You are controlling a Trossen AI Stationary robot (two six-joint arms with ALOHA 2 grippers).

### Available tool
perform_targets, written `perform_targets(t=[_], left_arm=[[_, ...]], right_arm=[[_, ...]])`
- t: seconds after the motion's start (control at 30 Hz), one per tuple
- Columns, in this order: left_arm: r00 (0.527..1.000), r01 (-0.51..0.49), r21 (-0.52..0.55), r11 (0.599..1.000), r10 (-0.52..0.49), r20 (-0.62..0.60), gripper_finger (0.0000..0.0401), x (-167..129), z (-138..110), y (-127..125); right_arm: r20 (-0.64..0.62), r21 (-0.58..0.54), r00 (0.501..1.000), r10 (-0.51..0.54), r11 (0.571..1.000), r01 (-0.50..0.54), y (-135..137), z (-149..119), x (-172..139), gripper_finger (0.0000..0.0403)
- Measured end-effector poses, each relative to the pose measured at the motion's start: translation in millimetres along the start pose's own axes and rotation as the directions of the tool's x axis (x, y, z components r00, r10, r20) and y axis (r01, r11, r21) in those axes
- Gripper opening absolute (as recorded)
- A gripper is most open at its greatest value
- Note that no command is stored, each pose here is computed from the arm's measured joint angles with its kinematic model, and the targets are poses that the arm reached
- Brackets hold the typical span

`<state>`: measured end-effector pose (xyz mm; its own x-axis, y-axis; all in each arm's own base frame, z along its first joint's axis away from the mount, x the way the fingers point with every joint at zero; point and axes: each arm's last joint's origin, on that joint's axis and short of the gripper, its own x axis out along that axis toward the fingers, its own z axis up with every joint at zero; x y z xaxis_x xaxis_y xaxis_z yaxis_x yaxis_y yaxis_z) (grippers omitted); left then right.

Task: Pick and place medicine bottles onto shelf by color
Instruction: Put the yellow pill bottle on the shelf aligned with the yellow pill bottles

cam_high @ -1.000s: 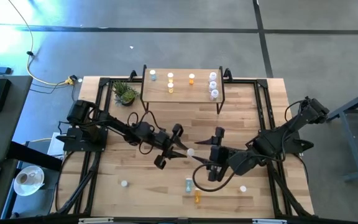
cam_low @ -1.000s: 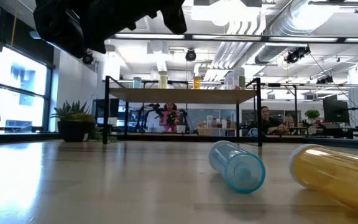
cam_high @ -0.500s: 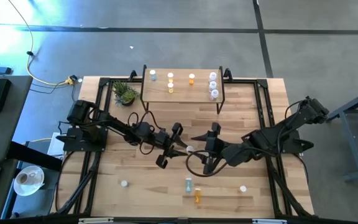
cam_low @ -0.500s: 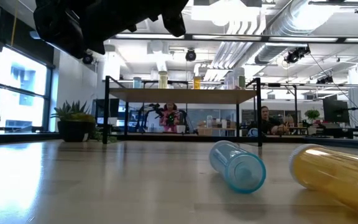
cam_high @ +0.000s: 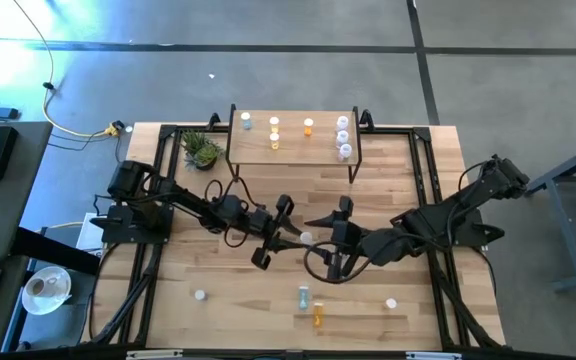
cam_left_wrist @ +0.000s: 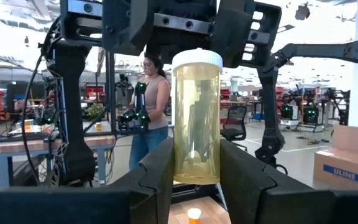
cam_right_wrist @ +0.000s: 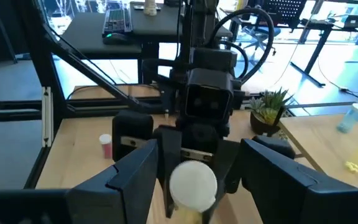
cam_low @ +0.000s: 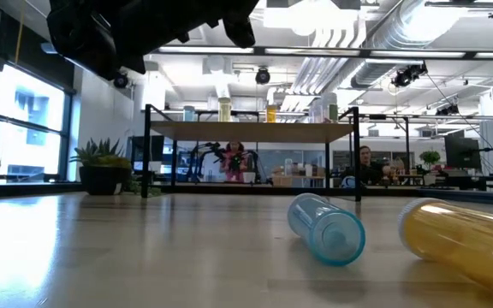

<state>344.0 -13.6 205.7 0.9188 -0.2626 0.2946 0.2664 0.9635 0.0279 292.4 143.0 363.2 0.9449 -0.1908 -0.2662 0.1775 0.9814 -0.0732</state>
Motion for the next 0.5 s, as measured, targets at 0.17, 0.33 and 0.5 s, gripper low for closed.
perform_targets(t=[0.17, 0.33, 0.5], left_arm=[[1.000, 0.004, 0.006, 1.000, -0.005, 0.021, 0.0101, 0.0, 2.1, -0.2], [1.000, -0.003, 0.007, 1.000, 0.003, 0.028, 0.0101, 0.0, 2.8, 0.0], [0.998, -0.058, 0.006, 0.998, 0.058, 0.031, 0.0101, -0.2, 2.9, 1.9]], right_arm=[[-0.043, -0.023, 0.999, 0.015, 1.000, -0.016, -0.1, -4.8, 0.0, 0.0220], [-0.048, -0.024, 0.998, 0.033, 0.999, -0.035, 0.2, -5.1, 0.0, 0.0220], [-0.050, -0.017, 0.999, 0.012, 1.000, -0.013, -5.5, -4.7, 4.9, 0.0220]])
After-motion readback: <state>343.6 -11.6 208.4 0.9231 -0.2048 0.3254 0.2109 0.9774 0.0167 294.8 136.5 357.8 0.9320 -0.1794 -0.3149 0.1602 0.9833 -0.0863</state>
